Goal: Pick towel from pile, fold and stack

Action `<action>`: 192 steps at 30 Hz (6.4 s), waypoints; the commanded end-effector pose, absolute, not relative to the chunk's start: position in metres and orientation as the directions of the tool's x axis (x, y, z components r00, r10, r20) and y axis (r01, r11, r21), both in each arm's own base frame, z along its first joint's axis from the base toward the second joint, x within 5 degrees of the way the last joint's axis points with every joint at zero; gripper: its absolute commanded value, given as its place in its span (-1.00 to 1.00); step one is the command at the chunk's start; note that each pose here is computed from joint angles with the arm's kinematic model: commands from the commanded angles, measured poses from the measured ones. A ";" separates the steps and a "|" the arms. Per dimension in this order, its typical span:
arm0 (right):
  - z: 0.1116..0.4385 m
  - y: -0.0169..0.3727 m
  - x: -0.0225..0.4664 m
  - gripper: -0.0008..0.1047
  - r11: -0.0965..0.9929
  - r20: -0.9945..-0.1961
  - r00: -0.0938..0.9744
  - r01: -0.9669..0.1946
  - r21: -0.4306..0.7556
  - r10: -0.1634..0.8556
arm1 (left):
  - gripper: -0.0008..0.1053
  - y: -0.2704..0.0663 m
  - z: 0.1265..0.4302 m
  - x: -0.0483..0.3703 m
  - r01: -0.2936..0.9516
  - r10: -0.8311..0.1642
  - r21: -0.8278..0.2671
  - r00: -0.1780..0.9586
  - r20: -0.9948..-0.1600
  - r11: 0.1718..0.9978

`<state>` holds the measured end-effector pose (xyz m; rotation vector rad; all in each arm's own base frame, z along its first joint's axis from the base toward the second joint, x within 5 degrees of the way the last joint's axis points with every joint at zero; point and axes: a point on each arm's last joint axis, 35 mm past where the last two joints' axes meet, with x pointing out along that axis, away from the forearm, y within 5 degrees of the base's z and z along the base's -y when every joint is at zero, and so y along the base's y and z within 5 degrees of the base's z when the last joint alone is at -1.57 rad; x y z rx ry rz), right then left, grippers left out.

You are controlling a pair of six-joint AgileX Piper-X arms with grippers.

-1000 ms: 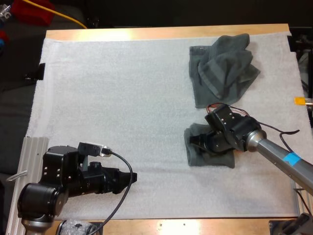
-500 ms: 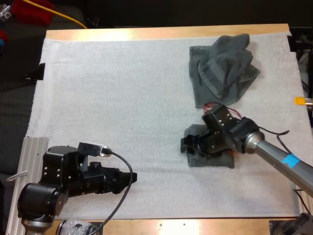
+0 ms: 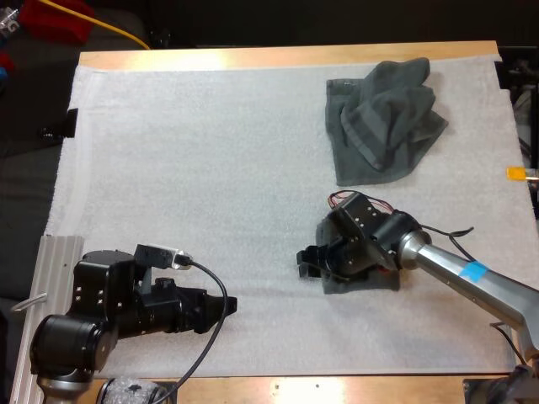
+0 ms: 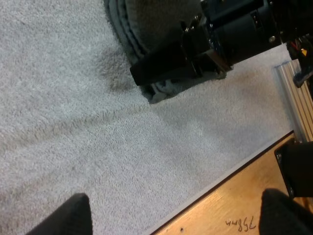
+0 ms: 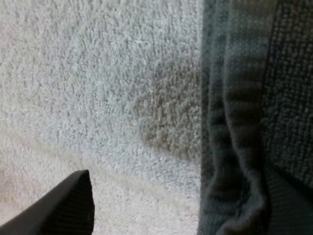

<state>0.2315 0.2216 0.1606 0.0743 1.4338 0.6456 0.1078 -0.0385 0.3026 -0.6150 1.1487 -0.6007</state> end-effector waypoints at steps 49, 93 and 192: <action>0.380 0.086 0.092 0.34 0.794 -0.556 0.572 -0.502 0.343 0.603 | 0.30 -0.039 0.305 0.107 0.127 -0.720 -0.720 0.293 -0.630 0.682; 0.365 0.072 0.085 0.34 0.904 -0.689 0.601 -0.376 0.202 0.404 | 0.37 -0.128 0.219 0.229 -0.068 -0.744 -0.756 0.141 -0.653 0.651; 0.358 0.068 0.079 0.34 0.905 -0.757 0.529 -0.380 0.191 0.382 | -0.98 -0.018 0.220 0.261 -0.054 -0.624 -0.626 0.056 -0.779 0.778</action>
